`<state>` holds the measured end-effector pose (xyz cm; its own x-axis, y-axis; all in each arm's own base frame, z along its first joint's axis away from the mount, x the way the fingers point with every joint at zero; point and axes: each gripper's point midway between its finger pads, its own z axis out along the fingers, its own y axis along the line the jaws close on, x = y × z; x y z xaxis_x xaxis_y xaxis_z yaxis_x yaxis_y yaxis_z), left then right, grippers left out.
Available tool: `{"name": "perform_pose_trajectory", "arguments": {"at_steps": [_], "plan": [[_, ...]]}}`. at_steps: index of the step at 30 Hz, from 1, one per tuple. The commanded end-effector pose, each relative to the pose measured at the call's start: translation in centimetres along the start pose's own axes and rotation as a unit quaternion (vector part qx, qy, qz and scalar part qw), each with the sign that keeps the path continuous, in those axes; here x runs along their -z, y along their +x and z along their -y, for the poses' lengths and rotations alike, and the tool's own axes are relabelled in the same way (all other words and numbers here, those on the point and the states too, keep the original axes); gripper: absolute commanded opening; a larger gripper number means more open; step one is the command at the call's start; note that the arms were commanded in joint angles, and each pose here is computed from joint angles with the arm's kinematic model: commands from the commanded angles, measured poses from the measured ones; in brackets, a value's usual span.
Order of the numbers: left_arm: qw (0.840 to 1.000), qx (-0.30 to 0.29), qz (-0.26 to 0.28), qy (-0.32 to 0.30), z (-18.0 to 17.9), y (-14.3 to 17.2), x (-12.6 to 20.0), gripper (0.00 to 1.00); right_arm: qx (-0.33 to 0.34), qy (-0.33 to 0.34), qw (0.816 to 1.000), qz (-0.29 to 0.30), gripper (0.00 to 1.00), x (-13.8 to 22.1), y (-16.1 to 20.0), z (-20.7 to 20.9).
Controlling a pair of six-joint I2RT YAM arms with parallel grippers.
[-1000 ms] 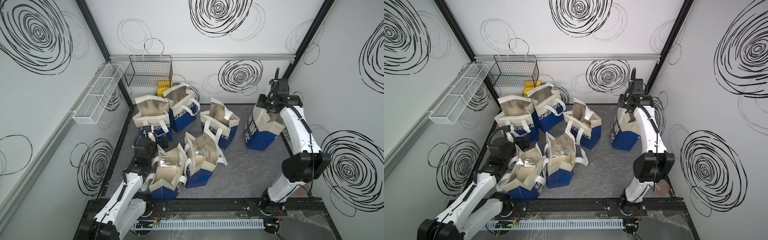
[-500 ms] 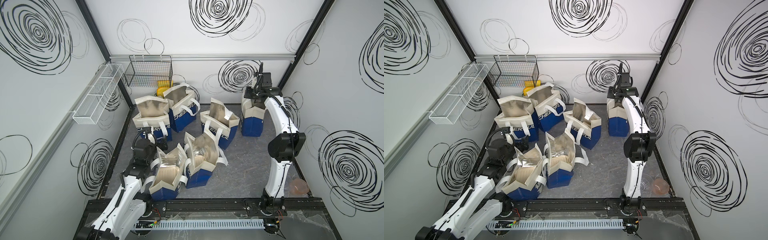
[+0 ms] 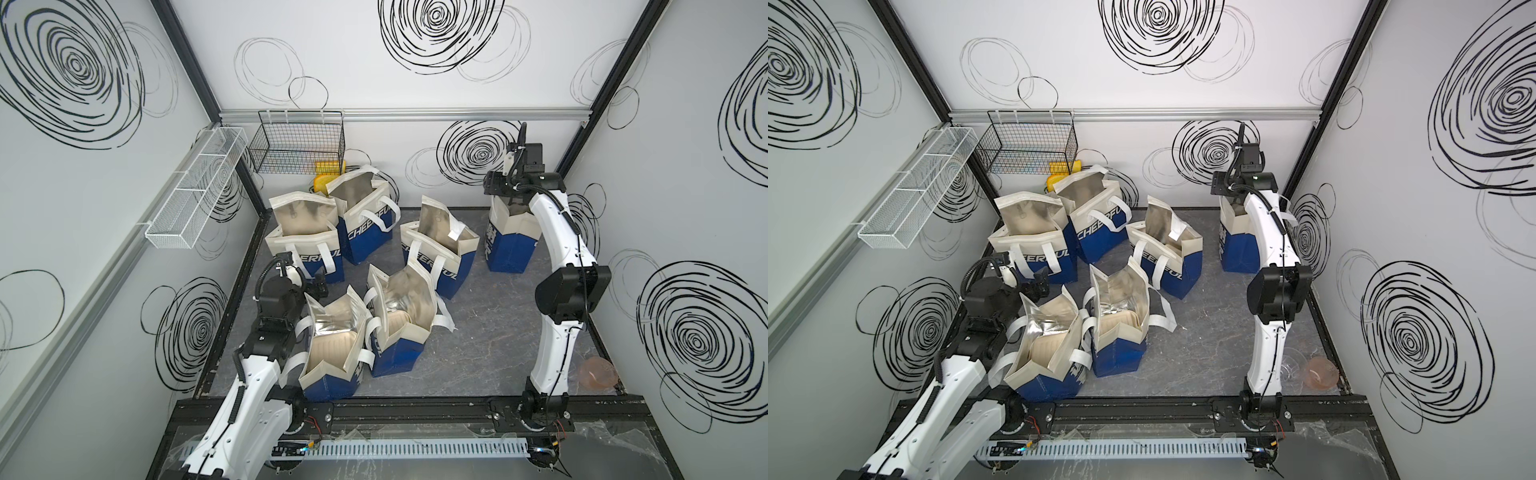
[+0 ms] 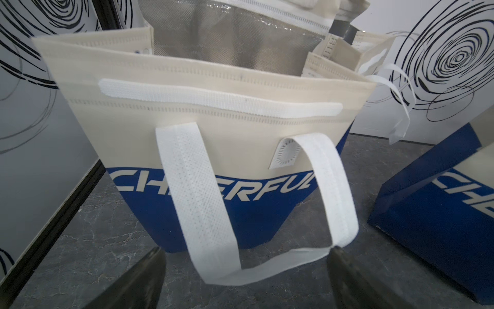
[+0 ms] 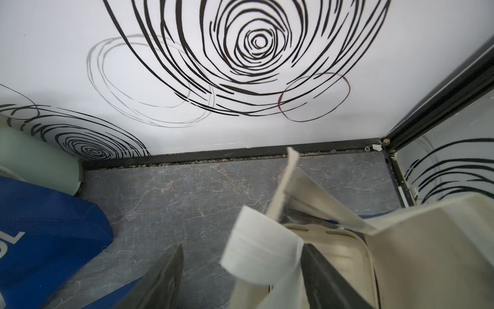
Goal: Open the takeout bag
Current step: Place the takeout bag at the center of the board, then reset both arms
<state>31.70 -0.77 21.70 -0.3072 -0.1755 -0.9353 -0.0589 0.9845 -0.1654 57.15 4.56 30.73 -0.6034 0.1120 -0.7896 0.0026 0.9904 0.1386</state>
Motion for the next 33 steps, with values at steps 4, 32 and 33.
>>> {"name": "perform_pose_trajectory", "arguments": {"at_steps": [4, 32, 33], "plan": [[0.998, 0.012, 0.056, 0.022, 1.2, -4.8, 0.4, 0.98, 0.012, 0.006, 0.998, 0.055, 0.82, 5.9, -3.5, -0.1], [0.964, 0.121, 0.083, -0.223, -12.6, -6.0, 2.9, 0.97, -0.072, 0.310, 0.893, 0.318, 1.00, 24.9, -2.1, 13.8], [0.961, 0.125, 0.080, -0.233, -13.1, -5.4, 3.2, 0.97, -0.096, 0.333, 0.884, 0.312, 1.00, 25.4, -1.0, 15.5]]}}
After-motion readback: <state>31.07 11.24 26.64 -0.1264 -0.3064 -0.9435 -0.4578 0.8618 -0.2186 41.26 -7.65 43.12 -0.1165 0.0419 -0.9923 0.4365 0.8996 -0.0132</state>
